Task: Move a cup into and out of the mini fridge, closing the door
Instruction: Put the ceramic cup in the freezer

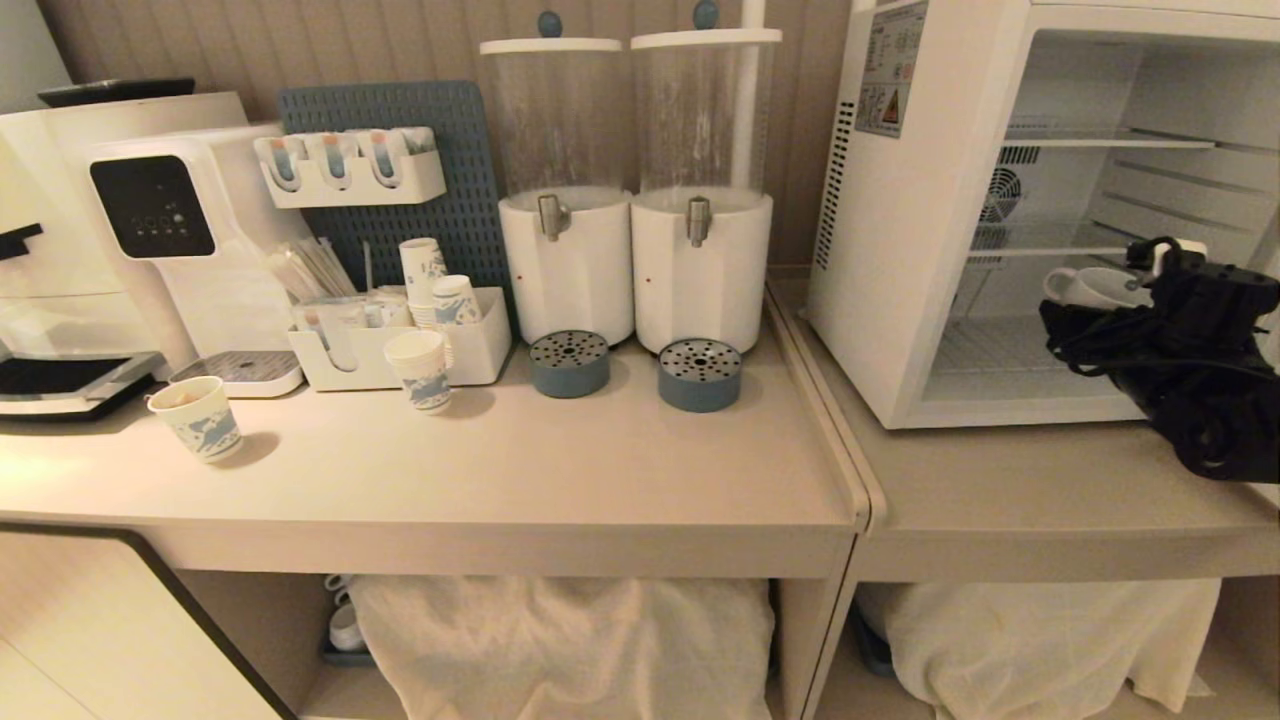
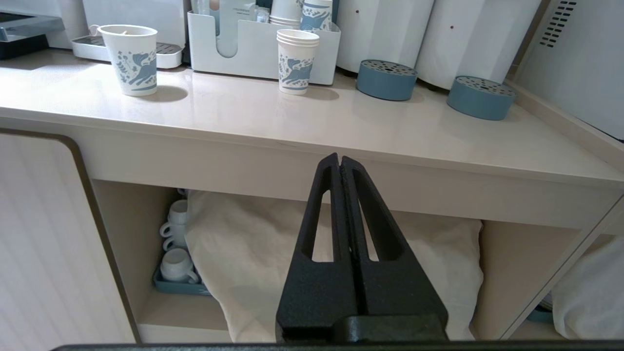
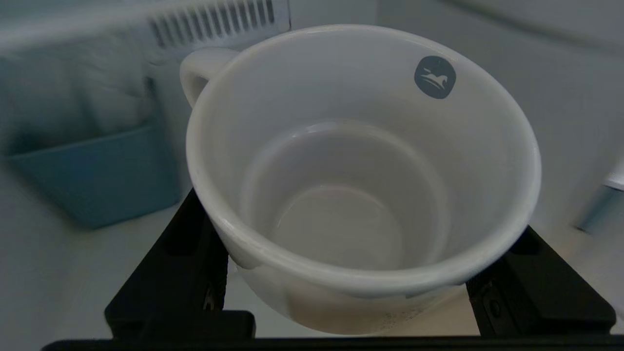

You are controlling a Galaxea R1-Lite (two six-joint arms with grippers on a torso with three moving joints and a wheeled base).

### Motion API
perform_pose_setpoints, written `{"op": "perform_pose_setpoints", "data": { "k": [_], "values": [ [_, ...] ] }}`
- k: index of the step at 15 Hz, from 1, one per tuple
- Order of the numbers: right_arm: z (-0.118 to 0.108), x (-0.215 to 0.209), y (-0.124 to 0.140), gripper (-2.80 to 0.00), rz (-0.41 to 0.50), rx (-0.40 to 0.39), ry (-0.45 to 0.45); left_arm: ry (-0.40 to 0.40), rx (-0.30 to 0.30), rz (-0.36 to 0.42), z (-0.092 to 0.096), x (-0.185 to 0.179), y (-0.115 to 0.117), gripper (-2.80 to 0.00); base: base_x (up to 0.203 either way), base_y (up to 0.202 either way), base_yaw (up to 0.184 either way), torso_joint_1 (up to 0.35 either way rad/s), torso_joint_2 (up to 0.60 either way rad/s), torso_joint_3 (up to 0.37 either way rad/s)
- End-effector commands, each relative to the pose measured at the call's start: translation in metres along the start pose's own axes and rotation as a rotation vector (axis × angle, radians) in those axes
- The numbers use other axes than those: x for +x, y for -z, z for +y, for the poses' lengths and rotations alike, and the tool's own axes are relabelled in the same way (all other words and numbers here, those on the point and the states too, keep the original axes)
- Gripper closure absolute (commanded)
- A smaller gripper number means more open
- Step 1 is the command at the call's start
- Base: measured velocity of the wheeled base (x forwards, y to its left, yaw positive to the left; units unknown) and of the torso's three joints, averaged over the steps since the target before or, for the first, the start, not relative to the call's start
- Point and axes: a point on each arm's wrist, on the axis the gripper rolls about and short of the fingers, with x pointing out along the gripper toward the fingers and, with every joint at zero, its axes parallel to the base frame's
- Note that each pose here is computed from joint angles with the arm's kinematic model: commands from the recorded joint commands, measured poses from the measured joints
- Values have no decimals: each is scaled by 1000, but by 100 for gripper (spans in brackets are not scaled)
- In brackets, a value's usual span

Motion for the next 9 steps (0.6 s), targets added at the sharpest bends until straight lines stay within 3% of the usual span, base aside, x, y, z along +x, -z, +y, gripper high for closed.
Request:
{"op": "perform_pose_setpoints", "data": {
  "k": [1, 9],
  "values": [
    [0, 24, 24, 0, 29, -9, 12, -6, -2, 34, 2, 1, 11, 0, 0, 0, 0, 0, 0, 0],
    [6, 64, 50, 0, 38, -53, 14, -7, -7, 34, 2, 1, 11, 0, 0, 0, 0, 0, 0, 0]
  ]
}}
